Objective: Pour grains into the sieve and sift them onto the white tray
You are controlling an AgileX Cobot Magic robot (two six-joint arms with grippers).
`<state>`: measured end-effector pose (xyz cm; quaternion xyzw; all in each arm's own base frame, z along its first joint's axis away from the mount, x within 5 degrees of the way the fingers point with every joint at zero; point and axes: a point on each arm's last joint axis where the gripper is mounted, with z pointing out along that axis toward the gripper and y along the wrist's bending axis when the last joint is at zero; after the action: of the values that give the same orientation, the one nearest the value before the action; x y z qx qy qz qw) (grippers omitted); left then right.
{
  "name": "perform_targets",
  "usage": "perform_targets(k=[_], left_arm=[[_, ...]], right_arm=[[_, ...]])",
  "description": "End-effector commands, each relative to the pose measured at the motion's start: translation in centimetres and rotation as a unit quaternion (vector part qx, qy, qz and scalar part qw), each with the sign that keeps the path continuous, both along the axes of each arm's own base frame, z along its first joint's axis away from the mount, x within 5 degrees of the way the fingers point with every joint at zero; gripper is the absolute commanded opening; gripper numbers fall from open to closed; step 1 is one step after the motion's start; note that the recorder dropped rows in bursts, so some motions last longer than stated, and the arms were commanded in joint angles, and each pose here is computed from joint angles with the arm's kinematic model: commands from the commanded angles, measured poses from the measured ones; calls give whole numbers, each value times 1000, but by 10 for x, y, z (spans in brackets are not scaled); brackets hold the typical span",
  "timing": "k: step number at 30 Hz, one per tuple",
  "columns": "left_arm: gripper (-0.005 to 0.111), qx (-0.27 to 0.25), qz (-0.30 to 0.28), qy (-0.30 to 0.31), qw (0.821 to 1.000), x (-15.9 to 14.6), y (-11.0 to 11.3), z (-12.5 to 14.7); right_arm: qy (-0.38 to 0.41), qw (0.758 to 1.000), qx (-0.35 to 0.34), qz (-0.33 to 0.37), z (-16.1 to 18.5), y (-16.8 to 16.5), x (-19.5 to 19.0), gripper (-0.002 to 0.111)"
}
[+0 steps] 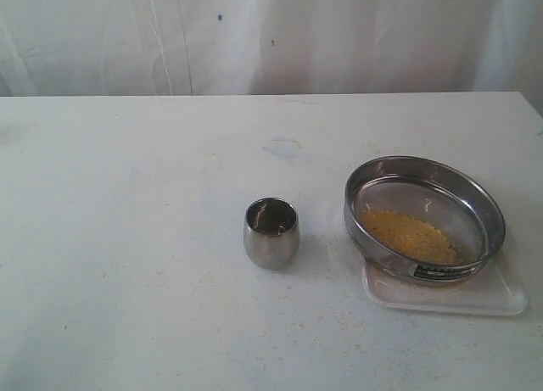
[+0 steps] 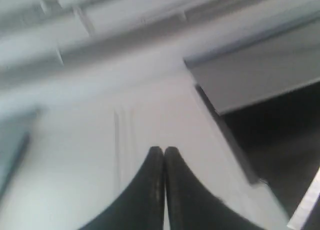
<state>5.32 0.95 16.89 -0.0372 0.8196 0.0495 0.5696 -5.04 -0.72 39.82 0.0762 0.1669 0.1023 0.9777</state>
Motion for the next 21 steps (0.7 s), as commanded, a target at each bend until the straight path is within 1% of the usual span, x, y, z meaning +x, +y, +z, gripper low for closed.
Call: perform_targets(k=[1, 2, 5, 6, 7, 8, 12, 16, 19, 20, 21], left_arm=[[0, 0, -2, 0, 1000, 0, 0, -1], [0, 0, -2, 0, 1000, 0, 0, -1], [0, 0, -2, 0, 1000, 0, 0, -1], [0, 0, -2, 0, 1000, 0, 0, -1], [0, 0, -2, 0, 1000, 0, 0, -1], [0, 0, -2, 0, 1000, 0, 0, -1], [0, 0, -2, 0, 1000, 0, 0, -1], [0, 0, -2, 0, 1000, 0, 0, -1], [0, 0, -2, 0, 1000, 0, 0, -1], [0, 0, -2, 0, 1000, 0, 0, -1], [0, 0, -2, 0, 1000, 0, 0, -1]], right_arm=[[333, 882, -236, -235, -20, 6, 62, 0], [380, 845, -281, -251, -29, 6, 78, 0], [489, 749, -375, -243, -59, 7, 117, 0], [505, 731, -392, -240, -65, 6, 127, 0], [517, 723, -394, -234, -69, 6, 135, 0], [526, 720, -391, -227, -71, 6, 142, 0], [576, 730, -329, -165, -80, 4, 162, 0], [623, 725, -271, -110, -92, 3, 180, 0], [667, 710, -218, -68, -104, 1, 193, 0], [687, 700, -188, -50, -110, 0, 198, 0], [712, 684, -155, -31, -116, -2, 203, 0]])
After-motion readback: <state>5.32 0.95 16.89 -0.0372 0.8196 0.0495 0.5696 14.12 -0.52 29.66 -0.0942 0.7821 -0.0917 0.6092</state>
